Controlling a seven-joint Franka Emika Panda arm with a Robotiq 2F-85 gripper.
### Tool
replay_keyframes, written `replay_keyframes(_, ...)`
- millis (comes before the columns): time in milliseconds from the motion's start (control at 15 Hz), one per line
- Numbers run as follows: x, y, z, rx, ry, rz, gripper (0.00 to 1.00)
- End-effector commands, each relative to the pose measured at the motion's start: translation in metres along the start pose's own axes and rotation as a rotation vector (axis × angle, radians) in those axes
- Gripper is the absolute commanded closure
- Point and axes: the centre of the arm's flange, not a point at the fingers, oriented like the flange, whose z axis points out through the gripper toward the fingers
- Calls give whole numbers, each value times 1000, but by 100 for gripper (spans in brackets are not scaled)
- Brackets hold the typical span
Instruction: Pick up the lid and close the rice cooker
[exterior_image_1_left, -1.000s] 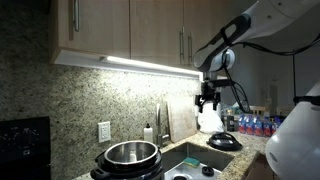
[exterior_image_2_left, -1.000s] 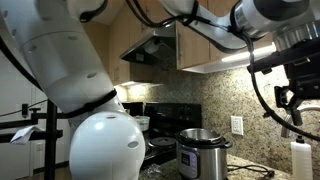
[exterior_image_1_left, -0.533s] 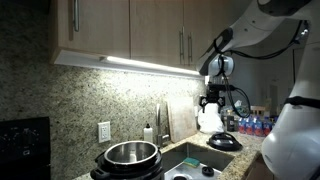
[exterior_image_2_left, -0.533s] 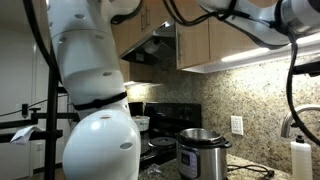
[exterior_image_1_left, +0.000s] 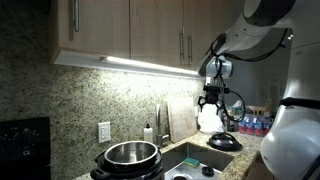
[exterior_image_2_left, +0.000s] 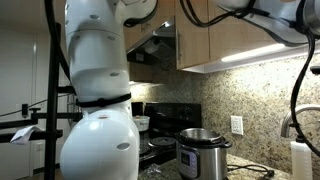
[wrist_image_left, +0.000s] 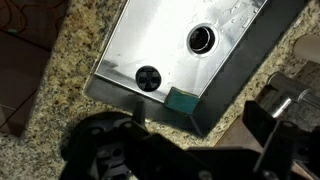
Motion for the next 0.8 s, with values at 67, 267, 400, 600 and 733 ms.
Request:
replay_keyframes(67, -5, -6, 1, 5, 59, 21, 0)
replay_keyframes(267, 9, -16, 32, -5, 190, 72, 0)
replay_keyframes(400, 22, -14, 59, -25, 230, 124, 0)
replay_keyframes(600, 40, -3, 97, -43, 225, 197, 0)
replay_keyframes(733, 52, 11, 109, -28, 229, 274, 0)
